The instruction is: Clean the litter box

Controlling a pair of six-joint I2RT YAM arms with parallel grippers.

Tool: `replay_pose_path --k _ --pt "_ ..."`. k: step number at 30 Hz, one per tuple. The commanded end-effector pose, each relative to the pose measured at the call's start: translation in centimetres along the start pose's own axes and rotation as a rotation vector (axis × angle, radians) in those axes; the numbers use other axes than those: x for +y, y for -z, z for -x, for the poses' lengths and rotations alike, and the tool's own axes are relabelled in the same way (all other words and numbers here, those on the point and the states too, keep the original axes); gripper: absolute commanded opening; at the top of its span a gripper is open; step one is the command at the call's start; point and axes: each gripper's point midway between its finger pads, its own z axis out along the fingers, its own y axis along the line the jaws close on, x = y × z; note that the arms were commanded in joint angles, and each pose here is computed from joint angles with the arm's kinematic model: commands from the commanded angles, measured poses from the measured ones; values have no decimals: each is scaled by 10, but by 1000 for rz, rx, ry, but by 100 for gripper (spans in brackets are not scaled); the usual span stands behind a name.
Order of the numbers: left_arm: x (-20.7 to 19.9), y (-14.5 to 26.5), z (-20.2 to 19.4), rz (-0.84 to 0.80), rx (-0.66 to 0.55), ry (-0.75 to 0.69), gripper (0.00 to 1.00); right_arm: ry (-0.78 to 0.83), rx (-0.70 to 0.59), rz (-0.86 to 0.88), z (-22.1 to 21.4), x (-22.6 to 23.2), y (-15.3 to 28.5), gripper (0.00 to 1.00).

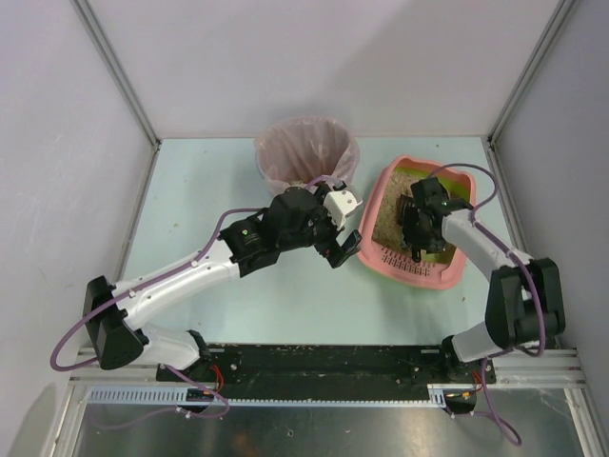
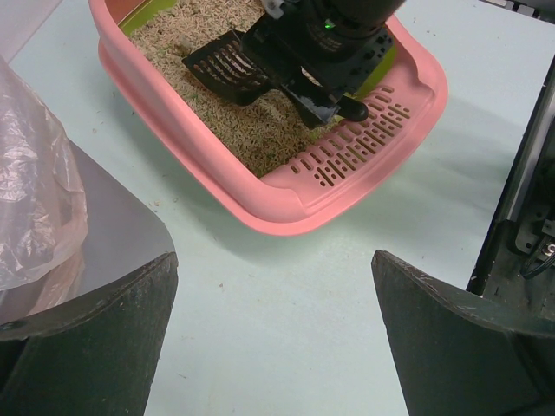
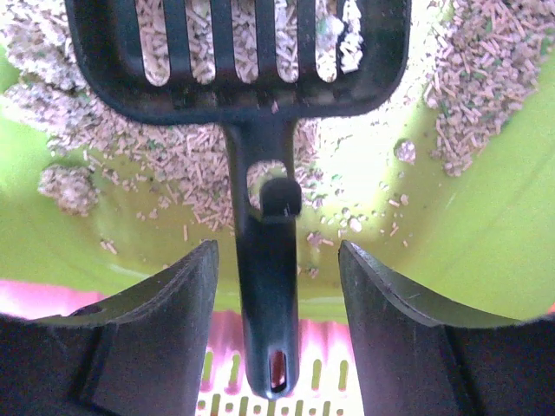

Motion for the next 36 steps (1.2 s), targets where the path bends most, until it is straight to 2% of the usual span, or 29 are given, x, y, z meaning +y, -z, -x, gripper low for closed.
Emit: replay_pose_path --k 1,7,15,19,23,24,29,36 --pt "-2 8 13 -22 -50 -29 98 -80 -122 53 13 0 19 62" --pt "-3 8 13 -25 -50 -23 98 -112 -135 123 9 -5 24 55" --pt "-3 9 14 -23 -53 -24 97 -104 -134 143 5 -3 12 50" --pt "-2 8 13 -19 -50 -23 97 -95 -163 137 8 -3 15 44" --pt "-3 8 13 -22 -50 -22 98 -88 -212 118 14 -9 26 28" --pt "-2 8 13 -21 -50 -22 98 -83 -220 120 15 -9 29 22" --pt "-4 8 13 -27 -50 -17 98 -45 -249 124 19 -13 52 0" --pt "-9 2 7 -50 -32 -11 98 29 -135 105 5 -19 87 0"
